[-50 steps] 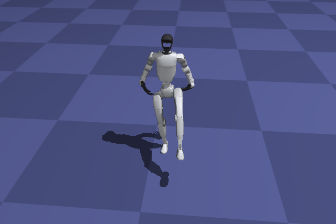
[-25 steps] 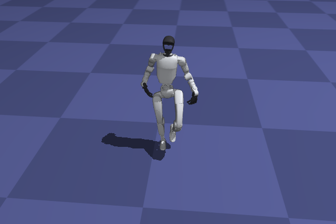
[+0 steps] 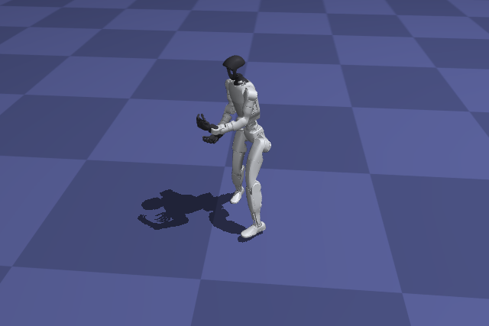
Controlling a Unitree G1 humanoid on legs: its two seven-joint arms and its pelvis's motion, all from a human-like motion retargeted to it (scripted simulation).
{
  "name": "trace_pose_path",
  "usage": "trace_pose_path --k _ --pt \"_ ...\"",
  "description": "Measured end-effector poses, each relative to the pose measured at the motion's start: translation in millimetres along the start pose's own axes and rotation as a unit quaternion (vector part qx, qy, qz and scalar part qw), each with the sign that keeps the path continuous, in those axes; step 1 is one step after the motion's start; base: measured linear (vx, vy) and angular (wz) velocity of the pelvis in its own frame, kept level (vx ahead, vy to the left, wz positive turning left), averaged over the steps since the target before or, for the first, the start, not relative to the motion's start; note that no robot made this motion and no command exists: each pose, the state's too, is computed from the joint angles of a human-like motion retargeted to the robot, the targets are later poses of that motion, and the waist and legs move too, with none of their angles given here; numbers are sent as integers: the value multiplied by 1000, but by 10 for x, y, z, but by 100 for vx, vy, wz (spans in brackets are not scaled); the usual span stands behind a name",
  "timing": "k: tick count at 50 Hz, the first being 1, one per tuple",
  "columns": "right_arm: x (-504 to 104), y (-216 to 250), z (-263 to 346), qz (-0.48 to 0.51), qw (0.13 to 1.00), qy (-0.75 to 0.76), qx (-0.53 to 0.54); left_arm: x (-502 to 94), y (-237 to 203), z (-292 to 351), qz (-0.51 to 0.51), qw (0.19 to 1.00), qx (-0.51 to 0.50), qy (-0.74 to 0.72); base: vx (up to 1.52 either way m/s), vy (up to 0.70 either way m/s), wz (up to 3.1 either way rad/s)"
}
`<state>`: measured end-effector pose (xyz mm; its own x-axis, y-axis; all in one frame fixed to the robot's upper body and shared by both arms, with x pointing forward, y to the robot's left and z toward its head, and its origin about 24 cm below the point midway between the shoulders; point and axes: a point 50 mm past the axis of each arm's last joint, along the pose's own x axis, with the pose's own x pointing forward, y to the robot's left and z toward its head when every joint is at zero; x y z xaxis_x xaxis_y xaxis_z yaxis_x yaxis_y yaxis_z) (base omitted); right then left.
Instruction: Kungfu
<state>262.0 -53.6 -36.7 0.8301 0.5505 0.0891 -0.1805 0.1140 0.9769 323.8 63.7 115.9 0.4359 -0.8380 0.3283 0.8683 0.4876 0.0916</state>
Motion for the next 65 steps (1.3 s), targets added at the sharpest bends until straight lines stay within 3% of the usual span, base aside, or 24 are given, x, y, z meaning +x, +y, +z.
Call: trace_pose_path --k 4,8,14,22,27,30,33,38,42,50,57,65 --pt "37 56 -323 22 995 98 10 -203 -150 -479 -40 993 -82 76 8 69 -181" --pt "-30 -35 -251 -5 979 147 -138 -389 -136 -676 -59 980 -135 132 -28 48 -103" --pt "-240 -138 -149 1 950 176 -258 -565 -339 -926 -42 966 -204 150 5 30 -74" --pt "-76 365 370 154 822 156 -526 -696 -126 -933 38 945 -275 172 15 23 -42" --pt "223 1240 566 310 795 25 -522 -1076 -101 -1137 119 905 -332 239 22 12 -21" --pt "429 2078 808 413 741 -40 -527 -1393 -352 -1380 146 852 -397 308 13 2 -58" --pt "504 3046 1110 477 658 -124 -570 -1510 -744 -1552 97 809 -459 354 12 6 -13" --pt "130 4367 1613 505 569 -287 -581 -1748 -1393 -1701 -3 751 -521 406 21 -13 31" --pt "-315 4935 1894 488 494 -355 -626 -1921 -1692 -1740 -15 719 -550 424 24 -13 86" --pt "-516 5068 1993 418 408 -438 -684 -2110 -1785 -1739 10 685 -590 427 17 0 64" --pt "-372 4820 2045 421 457 -412 -666 -2032 -1537 -1719 29 730 -537 422 6 20 40" --pt "-238 4596 2053 404 483 -381 -677 -1978 -1421 -1694 68 741 -551 377 -3 0 -19"
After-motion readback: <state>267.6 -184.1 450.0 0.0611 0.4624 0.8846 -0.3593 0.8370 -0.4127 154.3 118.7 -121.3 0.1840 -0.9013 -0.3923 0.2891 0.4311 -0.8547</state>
